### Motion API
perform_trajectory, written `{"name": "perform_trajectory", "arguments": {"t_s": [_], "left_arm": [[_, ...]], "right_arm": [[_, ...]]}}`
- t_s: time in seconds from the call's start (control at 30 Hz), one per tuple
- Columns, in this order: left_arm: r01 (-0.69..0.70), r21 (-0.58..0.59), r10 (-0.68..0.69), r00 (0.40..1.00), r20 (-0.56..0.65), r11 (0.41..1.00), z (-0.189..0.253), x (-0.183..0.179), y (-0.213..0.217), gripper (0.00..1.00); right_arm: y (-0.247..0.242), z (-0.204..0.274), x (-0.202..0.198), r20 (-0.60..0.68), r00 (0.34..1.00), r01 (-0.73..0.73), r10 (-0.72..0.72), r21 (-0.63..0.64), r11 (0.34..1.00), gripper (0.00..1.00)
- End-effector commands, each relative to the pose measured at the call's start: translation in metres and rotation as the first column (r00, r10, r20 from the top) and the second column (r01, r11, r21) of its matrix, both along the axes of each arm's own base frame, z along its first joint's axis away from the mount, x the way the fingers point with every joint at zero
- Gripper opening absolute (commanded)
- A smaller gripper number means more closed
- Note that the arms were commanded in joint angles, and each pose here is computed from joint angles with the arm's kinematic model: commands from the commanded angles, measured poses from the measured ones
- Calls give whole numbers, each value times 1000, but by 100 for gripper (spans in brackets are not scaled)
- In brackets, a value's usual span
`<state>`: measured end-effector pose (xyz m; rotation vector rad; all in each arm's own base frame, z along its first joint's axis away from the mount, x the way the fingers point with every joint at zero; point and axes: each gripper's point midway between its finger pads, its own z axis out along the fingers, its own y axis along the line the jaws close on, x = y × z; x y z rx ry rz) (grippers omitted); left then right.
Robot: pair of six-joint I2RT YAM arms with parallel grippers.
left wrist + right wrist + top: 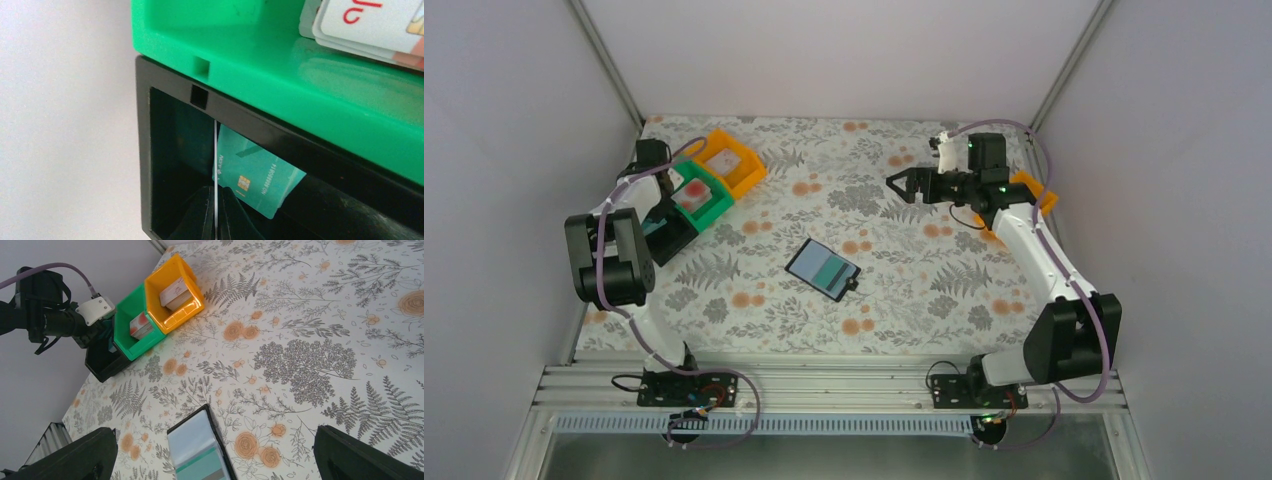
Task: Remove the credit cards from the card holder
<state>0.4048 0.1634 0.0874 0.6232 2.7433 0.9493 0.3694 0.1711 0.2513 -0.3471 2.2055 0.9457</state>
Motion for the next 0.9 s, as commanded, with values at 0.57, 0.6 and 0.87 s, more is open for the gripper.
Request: {"name": "perform_trajectory", "arguments": {"t_s": [0.57,0.6,0.87], "left_arm": [[44,16,-44,999,-29,999,-23,4,-1,2],[44,13,-43,999,-32,999,-25,3,-1,3],[42,17,-42,999,-28,999,-24,4,0,28]], "right_arm": [[3,9,-2,30,999,-43,42,39,998,99],[3,9,-3,30,999,-44,43,40,998,99],[4,12,-4,36,998,-51,49,47,998,99]]}}
